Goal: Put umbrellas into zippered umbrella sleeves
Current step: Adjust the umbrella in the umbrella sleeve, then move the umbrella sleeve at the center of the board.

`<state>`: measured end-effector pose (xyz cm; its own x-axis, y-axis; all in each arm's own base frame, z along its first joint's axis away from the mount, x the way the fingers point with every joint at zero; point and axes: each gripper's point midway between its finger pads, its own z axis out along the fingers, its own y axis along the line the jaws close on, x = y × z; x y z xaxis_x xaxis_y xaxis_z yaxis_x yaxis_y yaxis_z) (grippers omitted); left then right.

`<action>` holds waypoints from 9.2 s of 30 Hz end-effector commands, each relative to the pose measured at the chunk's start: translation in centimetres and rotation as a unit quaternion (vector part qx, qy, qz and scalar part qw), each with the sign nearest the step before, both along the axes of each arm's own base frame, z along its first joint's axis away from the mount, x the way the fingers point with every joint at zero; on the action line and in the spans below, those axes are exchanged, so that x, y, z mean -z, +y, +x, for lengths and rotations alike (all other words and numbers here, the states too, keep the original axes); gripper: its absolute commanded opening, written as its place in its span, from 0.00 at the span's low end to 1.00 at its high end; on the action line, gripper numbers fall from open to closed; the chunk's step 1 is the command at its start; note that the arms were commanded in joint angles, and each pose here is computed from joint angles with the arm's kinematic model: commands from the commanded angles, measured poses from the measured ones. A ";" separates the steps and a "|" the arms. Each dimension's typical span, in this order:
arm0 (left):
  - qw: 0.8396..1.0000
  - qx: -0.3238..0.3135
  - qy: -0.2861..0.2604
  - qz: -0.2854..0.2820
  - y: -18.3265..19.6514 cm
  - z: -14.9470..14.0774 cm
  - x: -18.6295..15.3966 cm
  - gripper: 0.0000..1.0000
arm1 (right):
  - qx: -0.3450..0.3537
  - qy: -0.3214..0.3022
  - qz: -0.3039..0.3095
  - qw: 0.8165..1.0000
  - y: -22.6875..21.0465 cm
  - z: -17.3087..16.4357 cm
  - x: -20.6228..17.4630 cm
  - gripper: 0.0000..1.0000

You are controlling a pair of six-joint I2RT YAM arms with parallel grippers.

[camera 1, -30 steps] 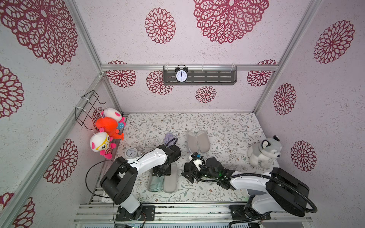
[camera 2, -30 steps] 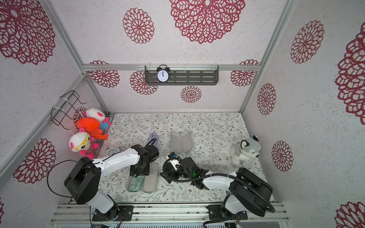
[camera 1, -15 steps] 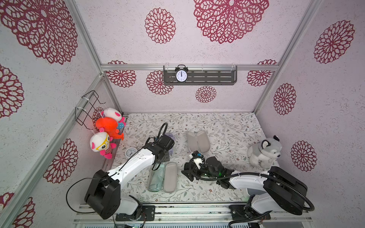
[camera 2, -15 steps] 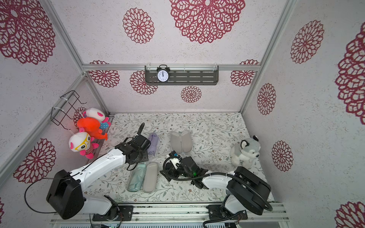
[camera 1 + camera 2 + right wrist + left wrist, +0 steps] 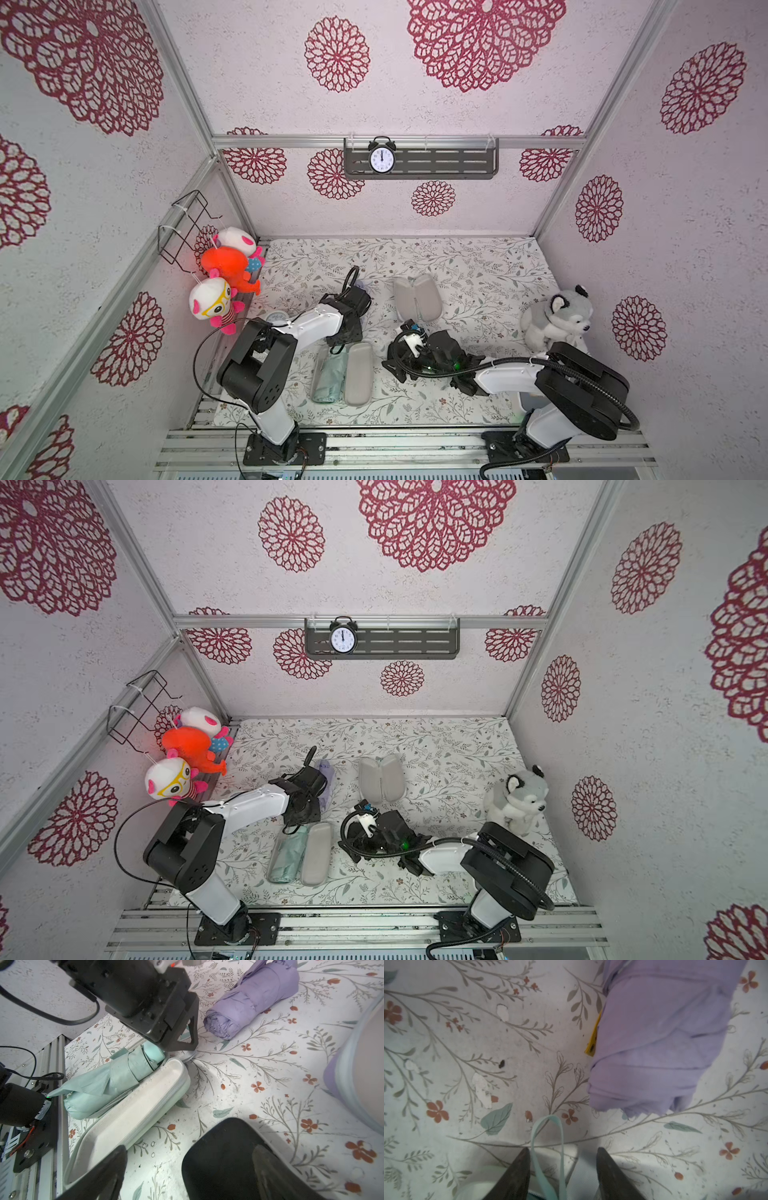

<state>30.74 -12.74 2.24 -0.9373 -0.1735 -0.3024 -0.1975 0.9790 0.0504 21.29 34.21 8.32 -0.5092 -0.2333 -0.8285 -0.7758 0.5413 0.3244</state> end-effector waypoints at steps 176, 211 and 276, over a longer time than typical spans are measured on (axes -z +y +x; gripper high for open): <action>0.892 0.132 -0.408 -0.142 -1.6 -8.1 -5.3 0.00 | 0.046 0.148 0.051 0.987 9.1 0.8 -0.9 0.31; 0.897 0.160 -0.391 -0.131 -2.9 -7.5 -4.2 0.00 | 0.067 0.230 0.001 0.971 4.4 -6.1 1.0 0.59; 0.900 0.171 -0.371 -0.150 -2.6 -4.2 -2.7 0.00 | 0.010 0.220 0.137 0.966 9.7 2.6 -5.2 0.39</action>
